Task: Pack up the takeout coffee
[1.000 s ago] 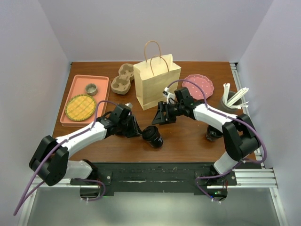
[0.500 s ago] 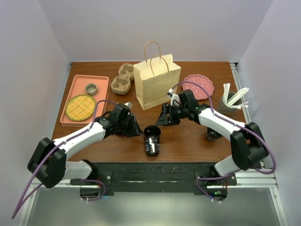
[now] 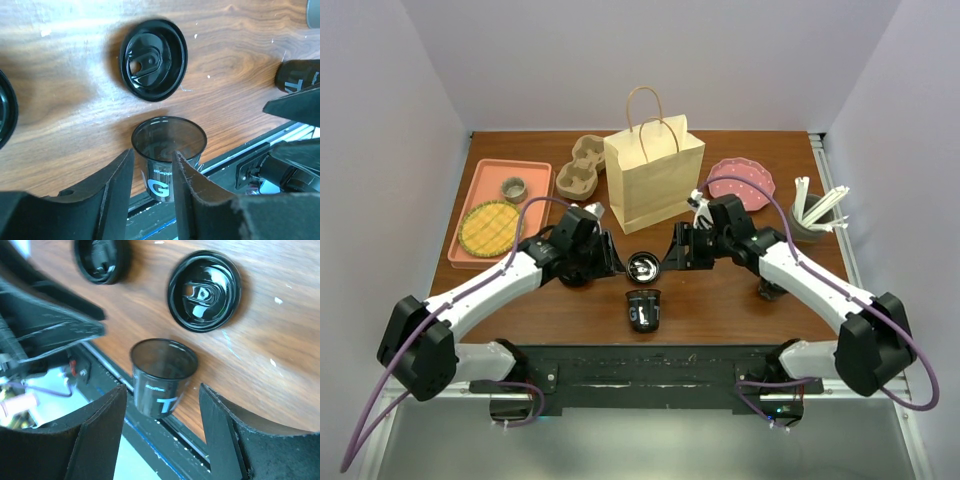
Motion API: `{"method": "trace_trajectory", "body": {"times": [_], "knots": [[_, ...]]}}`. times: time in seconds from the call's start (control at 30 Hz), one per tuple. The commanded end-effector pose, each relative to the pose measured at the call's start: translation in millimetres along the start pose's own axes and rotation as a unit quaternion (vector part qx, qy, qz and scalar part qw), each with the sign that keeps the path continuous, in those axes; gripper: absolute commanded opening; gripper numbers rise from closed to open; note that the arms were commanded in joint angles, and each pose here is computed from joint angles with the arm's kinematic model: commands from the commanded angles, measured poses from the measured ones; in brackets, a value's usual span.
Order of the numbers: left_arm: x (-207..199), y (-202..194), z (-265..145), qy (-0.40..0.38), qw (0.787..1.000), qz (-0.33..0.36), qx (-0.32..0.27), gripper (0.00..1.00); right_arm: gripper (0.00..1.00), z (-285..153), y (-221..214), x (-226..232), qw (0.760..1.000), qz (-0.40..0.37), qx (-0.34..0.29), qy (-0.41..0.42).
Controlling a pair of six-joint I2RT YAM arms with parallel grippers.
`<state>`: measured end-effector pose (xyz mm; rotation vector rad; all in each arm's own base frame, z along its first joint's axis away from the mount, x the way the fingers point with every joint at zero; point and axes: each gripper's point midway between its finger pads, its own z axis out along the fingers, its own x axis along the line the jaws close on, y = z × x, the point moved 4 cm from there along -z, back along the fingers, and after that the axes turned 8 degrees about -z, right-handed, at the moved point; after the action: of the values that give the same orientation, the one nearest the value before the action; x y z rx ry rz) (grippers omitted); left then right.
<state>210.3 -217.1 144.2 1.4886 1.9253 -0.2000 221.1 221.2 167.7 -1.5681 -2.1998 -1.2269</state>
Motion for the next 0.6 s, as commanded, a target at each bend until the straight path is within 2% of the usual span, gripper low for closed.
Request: {"method": "trace_trajectory", "body": {"times": [0.0,0.13,0.23,0.57], "knots": [[-7.4,8.0,-6.7,0.01,1.0,0.017,-0.004,0.42,0.62,-0.2,-7.4,-23.2,0.99,0.082,0.01,-0.111],[-12.7,4.3,-11.1,-0.005,1.0,-0.002,0.005,0.44,0.56,7.0,2.1,-28.4,0.976,0.149,0.023,-0.157],[-10.9,-2.2,-6.9,-0.014,0.999,-0.025,0.021,0.45,0.54,12.8,3.0,-28.5,0.972,0.168,0.037,-0.162],[4.8,-21.4,8.7,-0.01,0.997,-0.035,0.062,0.46,0.54,41.1,-8.2,-21.1,0.965,0.193,0.105,-0.145]]}}
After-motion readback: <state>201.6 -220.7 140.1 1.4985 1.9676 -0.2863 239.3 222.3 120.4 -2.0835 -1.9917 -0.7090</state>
